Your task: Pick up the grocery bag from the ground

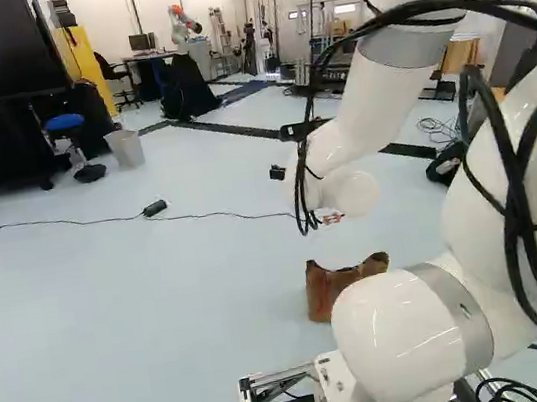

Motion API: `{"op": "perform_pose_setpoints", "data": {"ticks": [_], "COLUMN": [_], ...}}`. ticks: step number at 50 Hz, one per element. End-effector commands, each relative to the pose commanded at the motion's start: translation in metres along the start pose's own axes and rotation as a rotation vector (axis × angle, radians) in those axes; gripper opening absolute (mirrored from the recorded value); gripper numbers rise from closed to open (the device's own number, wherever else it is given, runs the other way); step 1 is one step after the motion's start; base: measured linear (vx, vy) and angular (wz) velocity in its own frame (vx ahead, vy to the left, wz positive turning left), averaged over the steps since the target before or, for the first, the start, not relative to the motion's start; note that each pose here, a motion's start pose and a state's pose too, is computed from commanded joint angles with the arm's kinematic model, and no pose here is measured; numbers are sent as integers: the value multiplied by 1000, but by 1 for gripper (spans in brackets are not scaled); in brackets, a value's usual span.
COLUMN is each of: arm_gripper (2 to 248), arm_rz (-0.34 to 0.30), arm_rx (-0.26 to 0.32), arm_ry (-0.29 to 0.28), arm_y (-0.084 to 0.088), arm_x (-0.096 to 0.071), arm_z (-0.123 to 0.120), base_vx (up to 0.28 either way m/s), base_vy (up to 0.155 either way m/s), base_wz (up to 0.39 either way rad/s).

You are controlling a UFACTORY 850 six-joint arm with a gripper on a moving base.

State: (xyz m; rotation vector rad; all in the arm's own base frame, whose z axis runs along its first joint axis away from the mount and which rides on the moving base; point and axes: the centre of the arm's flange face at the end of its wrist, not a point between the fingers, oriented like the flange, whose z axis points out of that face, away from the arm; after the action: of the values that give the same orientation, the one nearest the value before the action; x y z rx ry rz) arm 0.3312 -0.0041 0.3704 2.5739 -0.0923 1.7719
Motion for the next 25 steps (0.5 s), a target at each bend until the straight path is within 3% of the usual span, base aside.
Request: {"op": "perform_pose_setpoints", "data": {"ticks": [12, 25], "arm_gripper": [247, 247], "arm_rz": [10, 32], "arm_rx": [-13, -38], "arm_ry": [-53, -166], "arm_y": [1, 5], "arm_x": [5, 6], "arm_z": [23, 48], "base_vx": [0, 0], "base_vy": [0, 0], "base_wz": [0, 0]}}
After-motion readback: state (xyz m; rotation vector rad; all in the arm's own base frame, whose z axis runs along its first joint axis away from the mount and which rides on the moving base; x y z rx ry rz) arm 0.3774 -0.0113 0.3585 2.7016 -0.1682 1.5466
